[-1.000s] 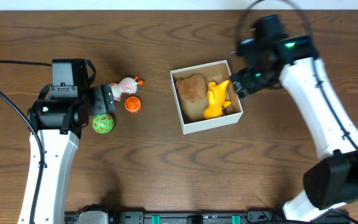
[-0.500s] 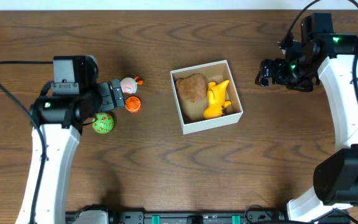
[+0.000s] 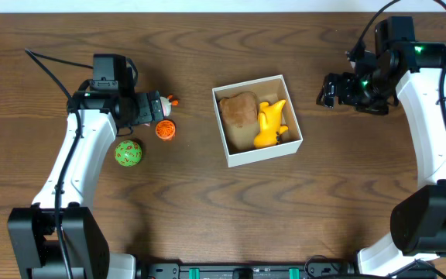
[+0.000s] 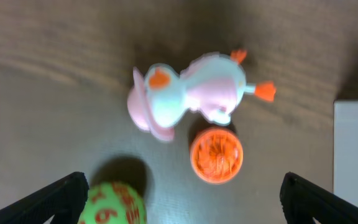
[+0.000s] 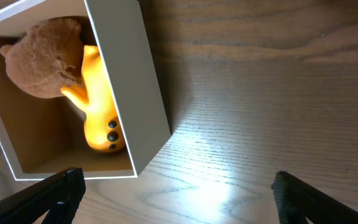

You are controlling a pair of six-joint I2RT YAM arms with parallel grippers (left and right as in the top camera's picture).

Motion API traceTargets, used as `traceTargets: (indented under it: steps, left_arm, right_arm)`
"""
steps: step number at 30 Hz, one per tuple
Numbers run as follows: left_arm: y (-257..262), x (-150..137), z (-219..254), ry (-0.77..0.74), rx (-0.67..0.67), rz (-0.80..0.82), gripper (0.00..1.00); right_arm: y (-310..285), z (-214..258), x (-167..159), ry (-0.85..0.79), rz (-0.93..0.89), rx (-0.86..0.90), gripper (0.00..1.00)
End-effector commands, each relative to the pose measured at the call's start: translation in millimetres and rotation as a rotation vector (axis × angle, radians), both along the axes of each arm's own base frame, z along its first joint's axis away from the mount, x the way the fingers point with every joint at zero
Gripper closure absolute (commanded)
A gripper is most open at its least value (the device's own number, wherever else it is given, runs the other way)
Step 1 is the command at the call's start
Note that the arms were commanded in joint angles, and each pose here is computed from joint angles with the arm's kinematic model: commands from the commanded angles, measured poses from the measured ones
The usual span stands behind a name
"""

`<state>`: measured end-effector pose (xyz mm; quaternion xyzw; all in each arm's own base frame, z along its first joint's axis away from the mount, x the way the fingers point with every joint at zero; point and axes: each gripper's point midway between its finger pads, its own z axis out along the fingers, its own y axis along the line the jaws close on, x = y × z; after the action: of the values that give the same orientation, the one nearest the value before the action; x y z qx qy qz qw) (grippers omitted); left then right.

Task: Pack container
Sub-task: 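Retract the right gripper to the right side of the table, then reach the left gripper to the pink-white duck toy and grasp it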

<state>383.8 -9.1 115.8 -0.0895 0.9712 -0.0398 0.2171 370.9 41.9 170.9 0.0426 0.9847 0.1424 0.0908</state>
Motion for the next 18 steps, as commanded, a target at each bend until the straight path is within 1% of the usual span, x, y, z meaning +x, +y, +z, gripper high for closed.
traceTargets:
  steps: [1, 2, 5, 13, 18]
  left_arm:
    - [15.9, 14.1, 15.4, -0.063, 0.101, -0.006, 0.01]
    - [19.9, 16.0, 15.1, -0.067, 0.126, -0.004, 0.01]
    - [20.7, 21.6, 8.2, -0.065, 0.145, -0.037, 0.02]
    - [20.5, 31.0, -40.6, 0.023, 0.171, -0.123, 0.02]
    - [28.1, 39.5, -57.2, 0.03, 0.203, -0.176, 0.02]
  right_arm:
    - [0.4, 7.9, 0.3, -0.015, -0.014, 0.015, 0.01]
    - [0.5, 7.8, 0.1, -0.014, -0.013, 0.015, 0.01]
    - [0.6, 7.7, -0.2, -0.012, -0.014, 0.016, 0.01]
    - [0.6, 0.2, -5.9, 0.016, -0.014, 0.016, 0.01]
    - [0.7, -11.4, -14.2, 0.056, -0.014, 0.015, 0.01]
